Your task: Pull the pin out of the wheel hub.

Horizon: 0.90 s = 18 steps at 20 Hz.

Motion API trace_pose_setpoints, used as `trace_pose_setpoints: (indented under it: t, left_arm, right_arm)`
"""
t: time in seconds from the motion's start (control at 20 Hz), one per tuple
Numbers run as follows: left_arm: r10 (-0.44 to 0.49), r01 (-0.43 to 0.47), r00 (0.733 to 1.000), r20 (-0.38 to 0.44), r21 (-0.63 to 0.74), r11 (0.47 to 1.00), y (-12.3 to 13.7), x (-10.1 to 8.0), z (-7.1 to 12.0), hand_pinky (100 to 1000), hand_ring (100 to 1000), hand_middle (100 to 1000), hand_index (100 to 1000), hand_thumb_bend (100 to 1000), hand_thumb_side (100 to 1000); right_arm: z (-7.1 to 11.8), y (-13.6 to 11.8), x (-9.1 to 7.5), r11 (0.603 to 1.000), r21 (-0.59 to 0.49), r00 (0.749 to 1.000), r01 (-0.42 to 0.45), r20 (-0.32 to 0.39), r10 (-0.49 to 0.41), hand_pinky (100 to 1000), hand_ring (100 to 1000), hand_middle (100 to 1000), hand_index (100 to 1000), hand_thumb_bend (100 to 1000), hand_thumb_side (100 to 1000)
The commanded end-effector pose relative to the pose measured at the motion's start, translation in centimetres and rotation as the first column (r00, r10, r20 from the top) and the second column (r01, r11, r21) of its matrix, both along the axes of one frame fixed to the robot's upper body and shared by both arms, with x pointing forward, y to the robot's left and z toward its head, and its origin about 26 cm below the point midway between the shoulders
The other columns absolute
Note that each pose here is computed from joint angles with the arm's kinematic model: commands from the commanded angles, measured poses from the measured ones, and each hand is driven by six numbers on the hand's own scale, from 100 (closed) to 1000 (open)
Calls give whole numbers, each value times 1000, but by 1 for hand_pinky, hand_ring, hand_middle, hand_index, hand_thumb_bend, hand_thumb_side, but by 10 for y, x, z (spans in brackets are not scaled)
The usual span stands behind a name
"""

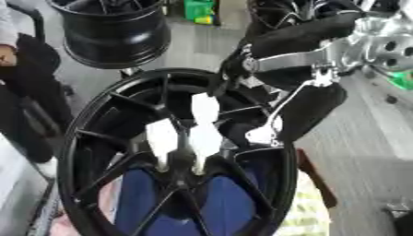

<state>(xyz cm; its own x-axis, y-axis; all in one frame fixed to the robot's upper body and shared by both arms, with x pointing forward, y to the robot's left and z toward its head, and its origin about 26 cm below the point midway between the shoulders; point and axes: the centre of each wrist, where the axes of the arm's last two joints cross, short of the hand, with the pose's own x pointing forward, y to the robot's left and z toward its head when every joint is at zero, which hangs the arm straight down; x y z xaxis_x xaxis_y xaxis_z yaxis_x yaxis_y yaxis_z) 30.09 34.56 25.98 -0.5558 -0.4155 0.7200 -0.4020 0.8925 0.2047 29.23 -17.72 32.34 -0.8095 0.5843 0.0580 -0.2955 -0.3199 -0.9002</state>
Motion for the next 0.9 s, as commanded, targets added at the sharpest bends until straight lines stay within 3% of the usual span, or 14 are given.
trace_pose_setpoints:
  t: [0.05, 0.9]
  left_arm:
    - [3, -4, 1000, 25, 33, 999, 1, -2, 11, 743, 813, 680, 823, 312, 636]
    - [2, -3, 1000, 29, 22, 1000, 0, -2, 10, 743, 814, 679, 821, 300, 648]
  right_arm:
    - [8, 1, -3, 1000, 1, 999, 7, 39, -7, 873, 855, 831, 894, 251, 475]
    - [-3, 21, -5, 999, 4, 999, 36, -19, -36, 874, 871, 859, 904, 273, 444]
